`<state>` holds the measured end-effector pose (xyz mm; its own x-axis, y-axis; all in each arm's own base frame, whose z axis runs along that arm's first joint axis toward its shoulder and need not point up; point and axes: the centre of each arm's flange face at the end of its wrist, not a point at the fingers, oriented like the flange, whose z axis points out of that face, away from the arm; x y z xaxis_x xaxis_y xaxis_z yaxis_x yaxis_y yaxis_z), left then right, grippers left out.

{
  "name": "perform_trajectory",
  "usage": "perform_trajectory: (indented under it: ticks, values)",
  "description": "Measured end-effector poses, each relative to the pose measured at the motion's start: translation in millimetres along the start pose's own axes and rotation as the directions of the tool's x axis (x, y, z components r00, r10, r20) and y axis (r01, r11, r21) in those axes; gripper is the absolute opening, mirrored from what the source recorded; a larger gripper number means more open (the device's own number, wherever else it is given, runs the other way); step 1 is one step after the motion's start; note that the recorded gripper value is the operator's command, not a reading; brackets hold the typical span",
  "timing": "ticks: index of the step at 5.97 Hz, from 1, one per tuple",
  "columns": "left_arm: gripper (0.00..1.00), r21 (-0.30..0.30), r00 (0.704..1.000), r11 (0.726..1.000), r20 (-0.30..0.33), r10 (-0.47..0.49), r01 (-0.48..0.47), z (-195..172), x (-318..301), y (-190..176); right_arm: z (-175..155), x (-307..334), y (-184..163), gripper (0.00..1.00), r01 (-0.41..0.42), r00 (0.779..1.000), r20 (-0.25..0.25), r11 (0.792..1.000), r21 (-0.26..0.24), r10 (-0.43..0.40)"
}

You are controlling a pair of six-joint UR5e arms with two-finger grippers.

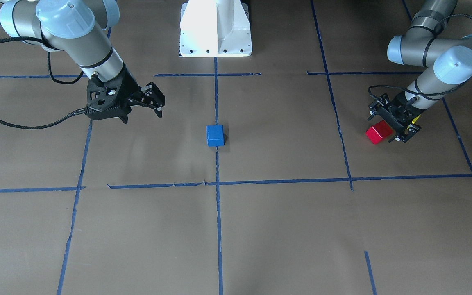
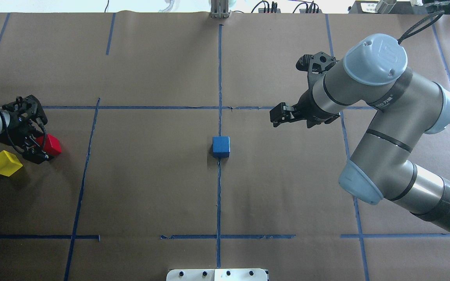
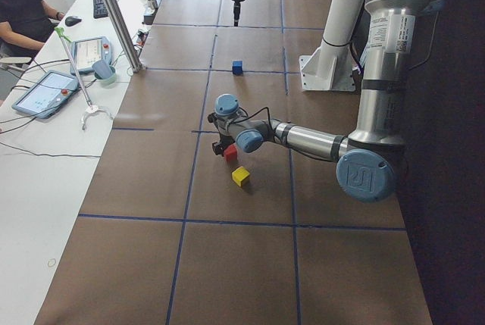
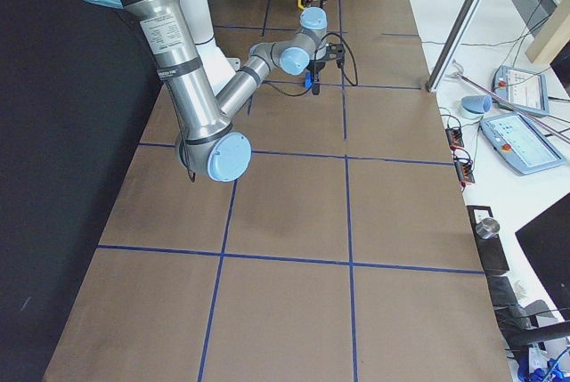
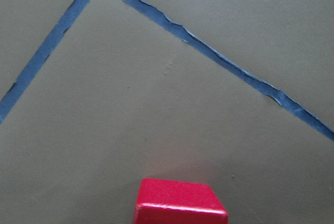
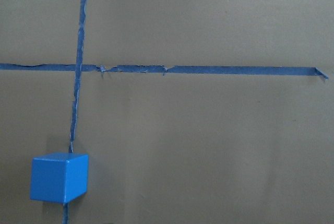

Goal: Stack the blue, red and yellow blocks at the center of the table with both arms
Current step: 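Grasp the red cube with the left gripper and carry it above the blue cube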

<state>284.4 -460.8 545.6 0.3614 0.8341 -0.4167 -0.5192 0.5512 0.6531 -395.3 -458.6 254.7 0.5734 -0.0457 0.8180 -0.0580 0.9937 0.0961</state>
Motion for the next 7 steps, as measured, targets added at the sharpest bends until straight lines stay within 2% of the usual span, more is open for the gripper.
perform_trajectory:
  ticks: [1,2,3,4,5,6,7]
  values:
    - [0.16,0.000,1.000,1.000,0.001,0.000,0.000,-0.5,0.6,0.4,0.1,-0.1,0.0,1.00,0.000,1.000,0.000,1.000,0.000,0.000]
    - [0.08,0.011,1.000,1.000,0.007,-0.027,0.027,-6.8,3.2,-1.9,-1.5,1.0,-1.2,1.00,-0.001,1.000,0.002,1.000,0.002,0.001]
    - [0.08,0.041,0.993,0.992,0.007,-0.117,0.117,-19.2,11.1,-13.8,-6.6,7.7,0.7,1.00,-0.004,1.000,0.003,1.000,0.003,0.004]
    - [0.08,0.084,0.972,0.968,-0.011,-0.236,0.236,-32.3,22.7,-42.2,-17.8,28.3,5.3,1.00,-0.017,1.000,-0.001,1.000,0.010,0.017]
    - [0.09,0.117,0.938,0.931,-0.059,-0.340,0.345,-37.6,45.6,-86.8,-34.6,62.1,3.7,1.00,-0.038,0.999,-0.009,0.999,0.014,0.038]
    - [0.09,0.116,0.890,0.884,-0.114,-0.441,0.453,-36.0,80.7,-139.1,-52.1,106.3,-4.0,1.00,-0.037,0.999,-0.020,0.999,0.009,0.037]
    - [0.11,0.093,0.830,0.828,-0.137,-0.540,0.553,-35.8,123.6,-200.1,-68.6,158.5,-11.4,1.00,0.001,0.999,-0.039,1.000,0.000,-0.001]
